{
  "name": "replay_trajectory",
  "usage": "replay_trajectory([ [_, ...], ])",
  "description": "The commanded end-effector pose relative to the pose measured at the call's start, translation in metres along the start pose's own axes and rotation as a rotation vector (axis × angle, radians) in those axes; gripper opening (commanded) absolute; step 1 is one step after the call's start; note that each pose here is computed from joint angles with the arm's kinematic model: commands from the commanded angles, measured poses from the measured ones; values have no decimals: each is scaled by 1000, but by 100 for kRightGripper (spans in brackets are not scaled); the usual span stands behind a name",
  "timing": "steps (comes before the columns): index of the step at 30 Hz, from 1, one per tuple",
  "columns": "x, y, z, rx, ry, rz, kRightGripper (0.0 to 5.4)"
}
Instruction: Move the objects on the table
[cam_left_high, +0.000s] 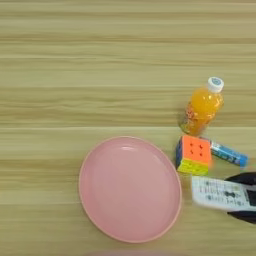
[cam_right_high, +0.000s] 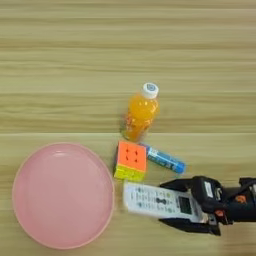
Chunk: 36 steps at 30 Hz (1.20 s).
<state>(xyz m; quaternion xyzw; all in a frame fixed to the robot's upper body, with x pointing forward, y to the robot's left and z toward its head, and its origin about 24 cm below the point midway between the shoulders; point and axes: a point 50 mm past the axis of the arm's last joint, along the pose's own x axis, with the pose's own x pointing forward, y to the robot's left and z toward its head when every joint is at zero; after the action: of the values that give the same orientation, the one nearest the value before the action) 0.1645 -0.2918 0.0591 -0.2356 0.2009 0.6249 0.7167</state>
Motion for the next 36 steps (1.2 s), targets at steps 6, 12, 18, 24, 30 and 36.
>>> replay_trajectory([
  [6,-9,-14,2,-63,100,-24,291],
  [12,1,-16,-5,-39,100,-17,291],
  [18,13,-19,-14,13,91,-16,290],
  [24,18,-19,-15,23,82,-10,332],
  [30,15,-20,-8,27,29,-9,394],
  [36,8,-23,-2,18,0,-32,459],
])
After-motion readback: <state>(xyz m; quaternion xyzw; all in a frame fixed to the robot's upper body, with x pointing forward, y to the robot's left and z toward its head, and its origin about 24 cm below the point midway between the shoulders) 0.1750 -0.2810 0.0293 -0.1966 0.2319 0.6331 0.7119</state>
